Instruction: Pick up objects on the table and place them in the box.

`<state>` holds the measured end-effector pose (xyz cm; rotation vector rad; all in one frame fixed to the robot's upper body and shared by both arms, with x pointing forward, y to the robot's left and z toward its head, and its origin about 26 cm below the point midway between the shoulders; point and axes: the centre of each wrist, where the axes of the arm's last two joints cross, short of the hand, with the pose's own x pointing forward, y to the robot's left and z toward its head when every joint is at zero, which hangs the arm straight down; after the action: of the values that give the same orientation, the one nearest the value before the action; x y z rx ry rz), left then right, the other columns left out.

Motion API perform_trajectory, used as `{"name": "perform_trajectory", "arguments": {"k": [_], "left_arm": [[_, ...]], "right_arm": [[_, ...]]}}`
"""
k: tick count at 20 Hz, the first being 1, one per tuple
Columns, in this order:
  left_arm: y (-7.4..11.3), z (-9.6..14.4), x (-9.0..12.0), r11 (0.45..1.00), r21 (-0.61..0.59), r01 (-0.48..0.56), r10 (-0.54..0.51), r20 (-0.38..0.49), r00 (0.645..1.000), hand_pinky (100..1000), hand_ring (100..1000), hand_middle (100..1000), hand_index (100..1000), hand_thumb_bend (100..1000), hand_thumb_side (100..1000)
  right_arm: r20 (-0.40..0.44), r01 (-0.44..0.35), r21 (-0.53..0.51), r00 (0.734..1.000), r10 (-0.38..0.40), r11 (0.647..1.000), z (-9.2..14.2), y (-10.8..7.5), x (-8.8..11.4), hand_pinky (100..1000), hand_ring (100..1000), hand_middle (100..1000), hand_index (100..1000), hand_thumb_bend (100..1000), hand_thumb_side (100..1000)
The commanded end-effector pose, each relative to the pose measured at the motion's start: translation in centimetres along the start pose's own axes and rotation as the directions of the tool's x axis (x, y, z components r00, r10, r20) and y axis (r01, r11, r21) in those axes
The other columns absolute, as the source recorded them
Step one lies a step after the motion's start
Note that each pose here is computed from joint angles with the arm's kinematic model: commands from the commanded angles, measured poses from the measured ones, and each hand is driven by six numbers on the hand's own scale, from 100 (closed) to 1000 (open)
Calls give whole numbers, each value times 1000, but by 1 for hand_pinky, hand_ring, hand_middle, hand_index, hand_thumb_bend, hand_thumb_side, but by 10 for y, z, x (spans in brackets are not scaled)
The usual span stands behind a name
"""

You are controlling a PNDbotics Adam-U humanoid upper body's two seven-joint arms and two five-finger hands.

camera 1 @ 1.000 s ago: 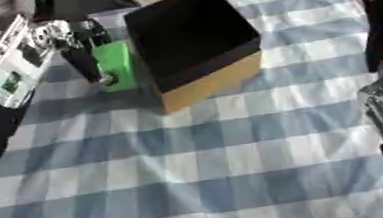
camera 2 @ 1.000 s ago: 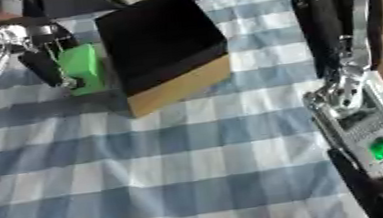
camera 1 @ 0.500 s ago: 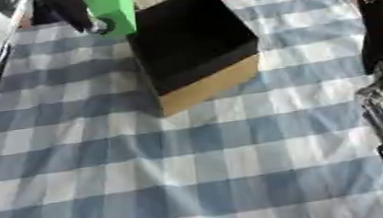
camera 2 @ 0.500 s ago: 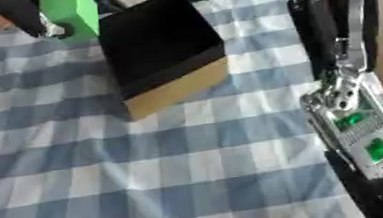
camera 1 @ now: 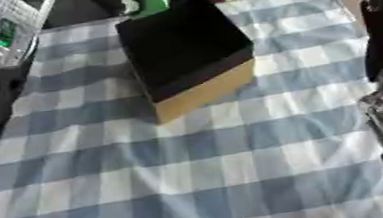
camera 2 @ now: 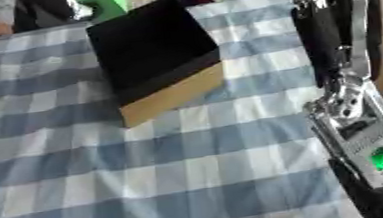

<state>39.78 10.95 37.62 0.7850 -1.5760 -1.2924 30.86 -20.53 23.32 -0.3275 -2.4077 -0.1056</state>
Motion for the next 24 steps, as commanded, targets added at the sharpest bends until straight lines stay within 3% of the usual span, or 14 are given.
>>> {"name": "perform_trajectory", "arguments": {"k": [1,4,5,6,8,13,14,17,24], "left_arm": [[2,-2,8,996,-50,-68,66,-41,997,789,726,600,723,100,100],[-12,-11,6,995,-66,-78,75,-36,997,799,748,627,745,100,100],[-18,-14,4,994,-78,-79,77,-36,996,802,752,634,751,150,100],[-22,-17,2,993,-91,-82,78,-37,996,806,757,645,758,107,100],[-30,-23,-1,990,-117,-77,73,-40,997,829,801,716,807,302,100],[-40,-28,-3,987,-163,-5,4,-11,1000,906,900,831,920,803,323],[-40,-28,-4,986,-166,13,-15,-6,1000,913,910,840,925,842,330],[-41,-29,-7,983,-172,61,-64,-8,998,916,916,853,930,872,339],[-36,-26,-6,992,-99,78,-80,-10,997,906,909,839,918,807,327]], "right_arm": [[36,8,5,999,-8,1000,-6,-1,8,867,761,677,814,100,631],[41,9,7,999,-9,1000,-6,-1,8,867,761,677,814,100,632],[41,8,7,999,-8,1000,-6,-1,8,867,761,677,814,100,636],[42,8,6,999,-8,1000,-7,-1,8,867,761,677,814,100,633],[42,8,4,999,-8,1000,-6,-1,8,867,761,676,814,100,635],[42,8,0,999,-8,1000,-6,-1,8,868,761,676,814,100,637],[41,9,-1,999,-9,1000,-6,-1,8,868,761,676,815,100,636],[40,11,-2,999,-11,1000,-5,-1,7,868,761,676,815,100,638],[37,15,-2,999,-15,1000,-5,-1,7,868,761,676,814,100,638]]}}
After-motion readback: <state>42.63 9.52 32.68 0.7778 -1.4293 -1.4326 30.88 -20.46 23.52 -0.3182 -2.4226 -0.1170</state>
